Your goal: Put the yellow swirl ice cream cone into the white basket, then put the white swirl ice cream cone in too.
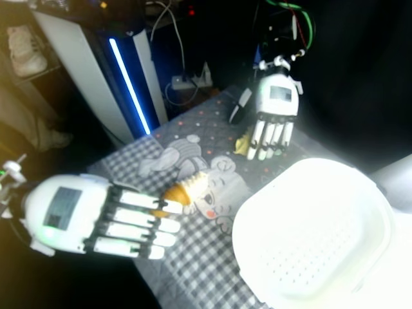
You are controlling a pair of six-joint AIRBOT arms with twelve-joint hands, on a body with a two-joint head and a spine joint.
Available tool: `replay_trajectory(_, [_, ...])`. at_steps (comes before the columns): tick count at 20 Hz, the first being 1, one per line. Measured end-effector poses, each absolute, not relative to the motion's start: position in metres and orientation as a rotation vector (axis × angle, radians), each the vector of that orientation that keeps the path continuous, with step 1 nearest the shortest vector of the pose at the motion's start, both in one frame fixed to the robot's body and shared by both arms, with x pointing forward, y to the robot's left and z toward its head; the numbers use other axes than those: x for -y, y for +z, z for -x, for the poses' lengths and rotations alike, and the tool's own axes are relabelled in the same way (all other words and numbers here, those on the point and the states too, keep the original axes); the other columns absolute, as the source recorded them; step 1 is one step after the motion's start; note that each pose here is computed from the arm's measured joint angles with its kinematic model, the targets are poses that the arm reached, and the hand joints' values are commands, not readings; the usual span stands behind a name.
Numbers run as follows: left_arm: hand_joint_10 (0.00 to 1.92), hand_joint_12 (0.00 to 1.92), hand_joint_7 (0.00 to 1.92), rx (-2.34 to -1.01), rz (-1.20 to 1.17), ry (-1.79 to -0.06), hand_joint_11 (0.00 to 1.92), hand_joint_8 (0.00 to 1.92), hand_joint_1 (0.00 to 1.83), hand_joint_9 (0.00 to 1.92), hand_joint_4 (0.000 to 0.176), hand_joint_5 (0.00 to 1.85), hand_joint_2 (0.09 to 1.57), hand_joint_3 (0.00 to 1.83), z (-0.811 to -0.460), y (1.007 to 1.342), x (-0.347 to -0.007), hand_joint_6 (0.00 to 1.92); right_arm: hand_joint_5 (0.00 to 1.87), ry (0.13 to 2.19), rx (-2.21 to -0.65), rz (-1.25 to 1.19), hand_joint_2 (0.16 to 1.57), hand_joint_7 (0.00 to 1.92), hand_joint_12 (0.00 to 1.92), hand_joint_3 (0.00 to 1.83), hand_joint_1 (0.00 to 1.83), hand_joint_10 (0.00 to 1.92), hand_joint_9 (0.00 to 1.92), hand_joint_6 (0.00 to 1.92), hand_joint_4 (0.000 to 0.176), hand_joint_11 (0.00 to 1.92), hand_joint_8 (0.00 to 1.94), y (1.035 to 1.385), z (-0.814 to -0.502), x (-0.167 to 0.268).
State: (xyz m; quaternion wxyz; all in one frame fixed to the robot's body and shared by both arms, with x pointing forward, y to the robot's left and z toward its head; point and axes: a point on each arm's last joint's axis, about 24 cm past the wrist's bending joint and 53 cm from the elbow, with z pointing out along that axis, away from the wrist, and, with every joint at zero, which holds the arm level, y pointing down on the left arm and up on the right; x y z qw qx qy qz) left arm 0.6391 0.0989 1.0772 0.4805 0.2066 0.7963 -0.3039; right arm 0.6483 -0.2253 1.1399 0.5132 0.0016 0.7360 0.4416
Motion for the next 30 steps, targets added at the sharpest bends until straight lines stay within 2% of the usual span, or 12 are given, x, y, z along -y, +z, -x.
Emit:
replay_trajectory(1, [0.03,1.02,0.70,-1.941,-0.513,-0.734,0.42,0.01,1.11,0.80,0.026,0.68,0.91,0.01,-0.639,1.077,-0.098,0.01,0.43,1.062,-1.770,-0.005,1.10,0.36,1.00,0.00,0.93,0.00,0.36,0.00,0.056,0.00,0.00,1.140,-0.648,0.225])
replay_trajectory(2, [0.13,1.06,0.96,-1.940,-0.520,-0.721,0.65,0.75,1.32,1.02,0.000,0.87,1.05,0.00,-0.640,1.075,-0.098,0.01,0.43,1.062,-1.770,-0.005,1.10,0.36,1.00,0.00,0.92,0.00,0.37,0.00,0.062,0.00,0.00,1.140,-0.648,0.226])
replay_trajectory(5, [1.44,1.56,0.82,-1.937,-0.504,-0.677,1.00,1.47,1.26,0.86,0.000,1.04,1.15,0.00,-0.647,1.074,-0.104,0.66,0.41,1.062,-1.770,-0.005,1.12,0.35,0.99,0.00,0.86,0.00,0.35,0.00,0.085,0.00,0.00,1.140,-0.648,0.225])
replay_trajectory(7, [1.48,1.59,0.77,-1.951,-0.443,-0.684,0.86,1.39,1.34,0.79,0.000,0.96,1.17,0.00,-0.655,1.073,-0.107,0.91,0.42,1.062,-1.769,-0.006,1.12,0.37,1.02,0.00,0.88,0.01,0.37,0.00,0.071,0.01,0.00,1.140,-0.649,0.226])
replay_trajectory(12, [1.44,1.58,0.84,-1.949,-0.393,-0.665,0.72,1.44,1.26,0.82,0.000,1.06,1.14,0.00,-0.664,1.077,-0.116,0.64,0.43,1.062,-1.770,-0.005,1.14,0.38,1.08,0.01,0.82,0.00,0.42,0.00,0.068,0.09,0.00,1.140,-0.648,0.225])
replay_trajectory(14, [1.27,1.20,0.85,-1.895,-0.406,-0.639,0.76,1.09,1.37,0.91,0.000,1.01,1.12,0.00,-0.675,1.101,-0.120,0.85,0.45,1.062,-1.770,-0.007,1.12,0.40,1.04,0.00,0.89,0.00,0.46,0.00,0.071,0.13,0.00,1.140,-0.649,0.226])
replay_trajectory(17, [1.08,1.34,0.93,-1.717,-0.354,-0.690,0.91,1.29,1.28,1.02,0.000,1.20,1.10,0.00,-0.697,1.167,-0.117,0.36,0.44,1.063,-1.770,-0.007,1.12,0.40,1.08,0.00,0.92,0.01,0.49,0.00,0.071,0.19,0.00,1.140,-0.648,0.225])
replay_trajectory(22, [0.93,1.28,0.97,-1.552,-0.238,-0.777,0.79,1.20,1.28,0.96,0.000,1.28,1.07,0.00,-0.735,1.223,-0.100,0.27,0.46,1.076,-1.773,-0.004,1.11,0.41,1.04,0.00,0.99,0.00,0.41,0.00,0.025,0.05,0.01,1.134,-0.649,0.220])
replay_trajectory(25, [1.06,1.40,0.90,-1.590,-0.131,-0.750,0.36,1.23,1.27,0.72,0.000,1.13,1.11,0.00,-0.780,1.221,-0.100,0.59,0.46,1.072,-1.765,-0.007,1.11,0.42,0.98,0.00,0.92,0.00,0.44,0.00,0.058,0.11,0.00,1.135,-0.653,0.222])
replay_trajectory(28, [0.88,1.39,0.91,-1.683,0.030,-0.747,0.70,1.29,1.25,0.84,0.000,1.04,1.12,0.00,-0.830,1.199,-0.100,0.68,0.48,1.131,-1.745,0.018,1.10,0.44,0.99,0.00,0.95,0.00,0.45,0.01,0.038,0.12,0.01,1.137,-0.654,0.203])
replay_trajectory(29, [0.75,1.28,0.80,-1.720,0.055,-0.735,0.66,0.68,1.17,0.80,0.000,1.02,1.09,0.01,-0.837,1.187,-0.099,0.86,0.49,1.151,-1.743,0.028,1.11,0.43,0.95,0.00,0.93,0.00,0.45,0.00,0.031,0.12,0.00,1.137,-0.654,0.198])
replay_trajectory(30, [0.78,1.40,0.79,-1.768,0.074,-0.710,0.67,0.49,1.12,0.81,0.000,0.86,1.01,0.00,-0.843,1.173,-0.096,0.32,0.48,1.167,-1.740,0.039,1.12,0.42,0.95,0.00,0.94,0.01,0.46,0.00,0.009,0.14,0.00,1.137,-0.654,0.193])
